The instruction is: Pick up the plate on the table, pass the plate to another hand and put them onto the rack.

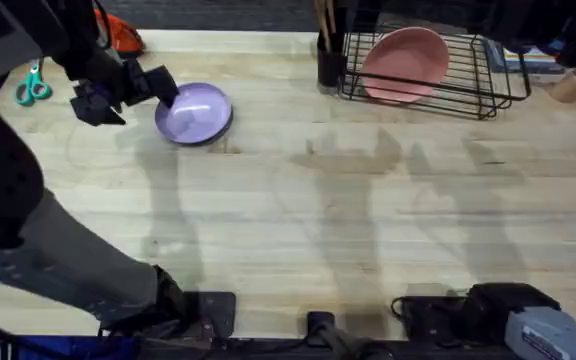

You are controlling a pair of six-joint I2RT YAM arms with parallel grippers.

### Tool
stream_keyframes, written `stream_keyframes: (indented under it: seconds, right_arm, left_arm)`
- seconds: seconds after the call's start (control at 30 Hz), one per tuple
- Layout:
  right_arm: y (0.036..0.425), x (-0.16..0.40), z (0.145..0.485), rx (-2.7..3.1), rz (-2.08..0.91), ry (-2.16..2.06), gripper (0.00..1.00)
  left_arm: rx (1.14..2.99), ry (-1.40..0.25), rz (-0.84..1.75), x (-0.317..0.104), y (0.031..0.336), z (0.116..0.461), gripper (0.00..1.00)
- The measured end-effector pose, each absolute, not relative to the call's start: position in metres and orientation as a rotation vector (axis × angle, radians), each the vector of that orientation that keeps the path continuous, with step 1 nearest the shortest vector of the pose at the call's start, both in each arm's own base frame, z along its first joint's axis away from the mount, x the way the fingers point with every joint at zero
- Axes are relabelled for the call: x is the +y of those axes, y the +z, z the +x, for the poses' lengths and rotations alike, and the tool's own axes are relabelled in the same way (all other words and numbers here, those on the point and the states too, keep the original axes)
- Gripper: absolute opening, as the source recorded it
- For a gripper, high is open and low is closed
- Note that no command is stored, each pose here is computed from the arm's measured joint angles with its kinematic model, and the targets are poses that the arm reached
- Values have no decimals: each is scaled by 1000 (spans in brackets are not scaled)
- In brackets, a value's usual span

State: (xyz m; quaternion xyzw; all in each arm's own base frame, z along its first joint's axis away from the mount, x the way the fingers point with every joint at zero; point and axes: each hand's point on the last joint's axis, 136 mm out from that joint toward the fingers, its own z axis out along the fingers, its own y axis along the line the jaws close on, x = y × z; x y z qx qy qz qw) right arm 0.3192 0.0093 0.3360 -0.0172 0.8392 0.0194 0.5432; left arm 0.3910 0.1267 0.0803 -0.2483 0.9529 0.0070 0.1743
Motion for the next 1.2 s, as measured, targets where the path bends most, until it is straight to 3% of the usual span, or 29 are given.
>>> stream_keyframes:
  seconds: [0.13,0.57,0.8,0.97,1.13,1.17,1.2]
  right_arm:
    - [334,25,321,1995,-90,79,998]
    - [320,56,341,2020,-179,138,998]
    - [324,66,343,2001,-207,156,998]
    - [324,66,343,1999,-206,156,998]
    - [324,66,343,1999,-207,156,998]
    - [324,66,343,1999,-206,156,998]
    - [325,66,343,1994,-206,157,998]
  left_arm:
    - [2743,15,-716,126,64,389,995]
    - [2757,14,-720,125,61,386,995]
    - [2814,2,-735,123,39,383,995]
    - [2812,-2,-740,123,39,383,977]
    - [2810,-29,-737,118,39,385,628]
    - [2809,-45,-737,116,39,386,455]
    - [2797,-49,-752,117,42,387,70]
